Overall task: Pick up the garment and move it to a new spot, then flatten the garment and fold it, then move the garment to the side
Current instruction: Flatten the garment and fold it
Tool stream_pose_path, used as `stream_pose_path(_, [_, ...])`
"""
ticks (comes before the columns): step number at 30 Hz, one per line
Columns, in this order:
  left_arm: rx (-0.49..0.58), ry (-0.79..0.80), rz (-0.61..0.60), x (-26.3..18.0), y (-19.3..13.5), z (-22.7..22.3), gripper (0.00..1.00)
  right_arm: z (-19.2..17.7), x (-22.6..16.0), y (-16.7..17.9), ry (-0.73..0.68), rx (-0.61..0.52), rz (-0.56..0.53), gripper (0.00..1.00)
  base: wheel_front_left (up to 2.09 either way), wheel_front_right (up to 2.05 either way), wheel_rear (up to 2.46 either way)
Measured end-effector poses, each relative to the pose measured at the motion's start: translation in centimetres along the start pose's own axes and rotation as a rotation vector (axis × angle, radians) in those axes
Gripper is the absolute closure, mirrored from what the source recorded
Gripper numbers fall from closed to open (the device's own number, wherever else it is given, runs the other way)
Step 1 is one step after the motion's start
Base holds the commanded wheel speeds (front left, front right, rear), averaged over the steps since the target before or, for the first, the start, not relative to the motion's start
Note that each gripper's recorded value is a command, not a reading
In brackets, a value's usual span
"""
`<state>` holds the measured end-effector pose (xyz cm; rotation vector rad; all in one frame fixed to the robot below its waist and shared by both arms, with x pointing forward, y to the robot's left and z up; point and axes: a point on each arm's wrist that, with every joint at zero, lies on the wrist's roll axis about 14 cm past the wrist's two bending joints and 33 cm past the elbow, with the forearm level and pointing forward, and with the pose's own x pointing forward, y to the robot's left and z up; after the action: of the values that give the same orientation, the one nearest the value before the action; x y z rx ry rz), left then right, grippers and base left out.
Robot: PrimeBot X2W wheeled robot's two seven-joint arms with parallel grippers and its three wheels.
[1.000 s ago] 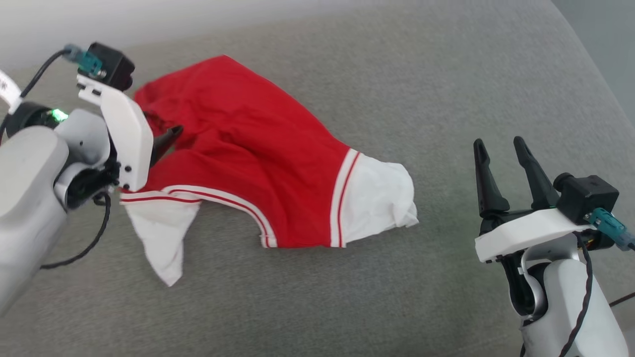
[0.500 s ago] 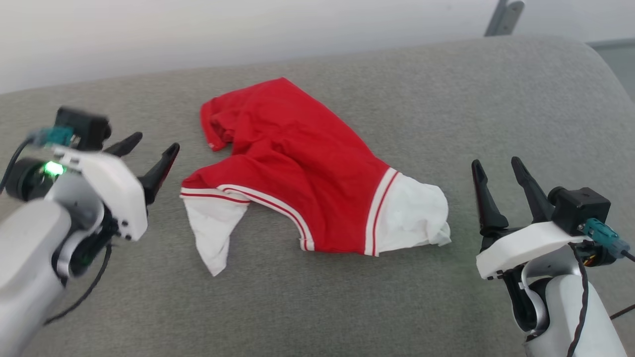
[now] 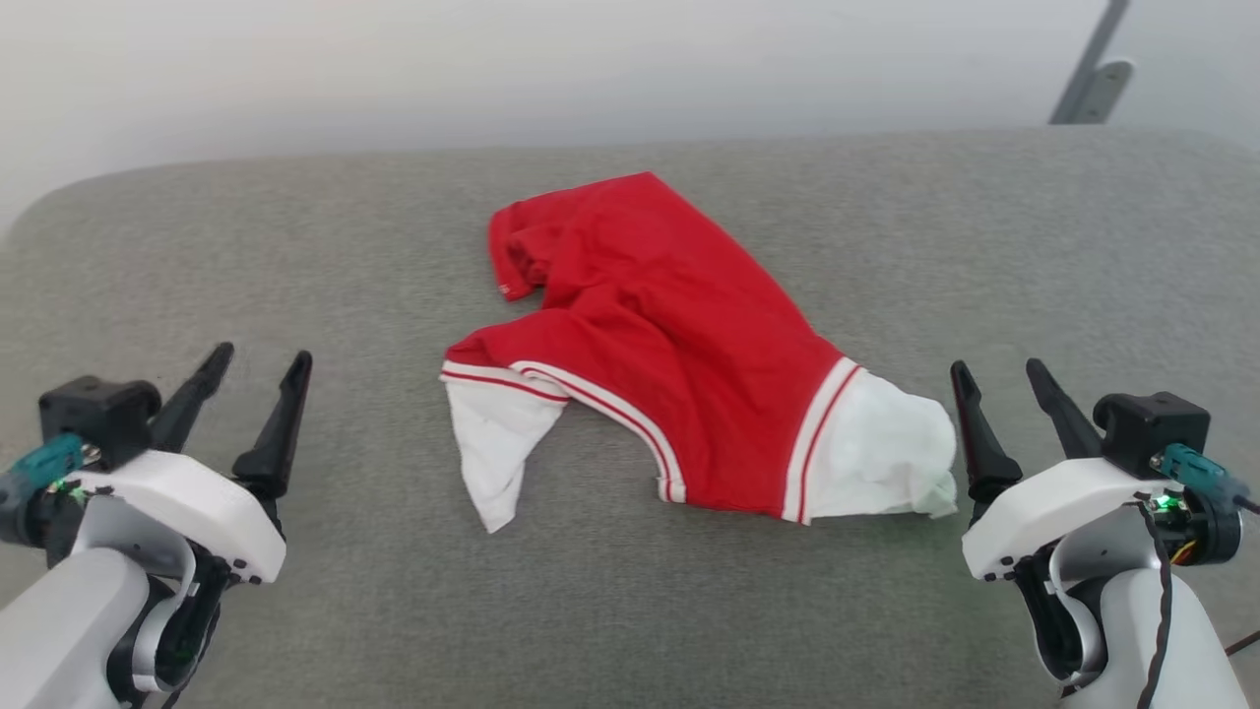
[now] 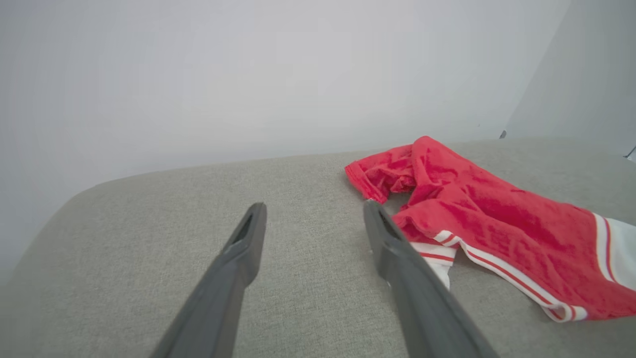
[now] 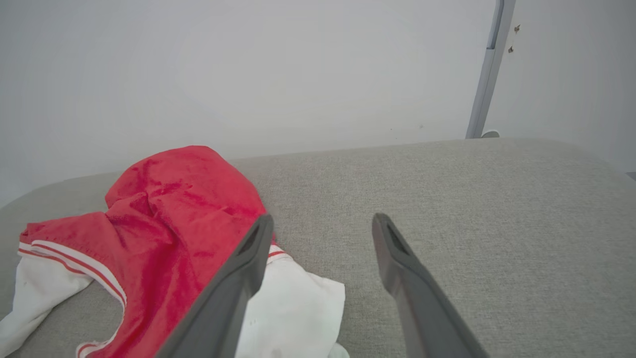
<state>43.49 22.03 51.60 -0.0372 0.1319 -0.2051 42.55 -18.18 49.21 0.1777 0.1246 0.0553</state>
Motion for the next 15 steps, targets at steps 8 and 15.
stream_pose_path(8, [-0.054,-0.098,0.158,-4.1,2.4,0.0,0.00,-3.8,0.6,0.9,0.213,-0.025,0.038,0.00,0.00,0.00,0.00])
stream_pose_path(15, [-0.076,-0.140,0.248,-7.5,3.7,-1.0,0.00,-6.3,0.9,0.6,0.411,-0.050,0.042,0.00,0.00,0.00,0.00])
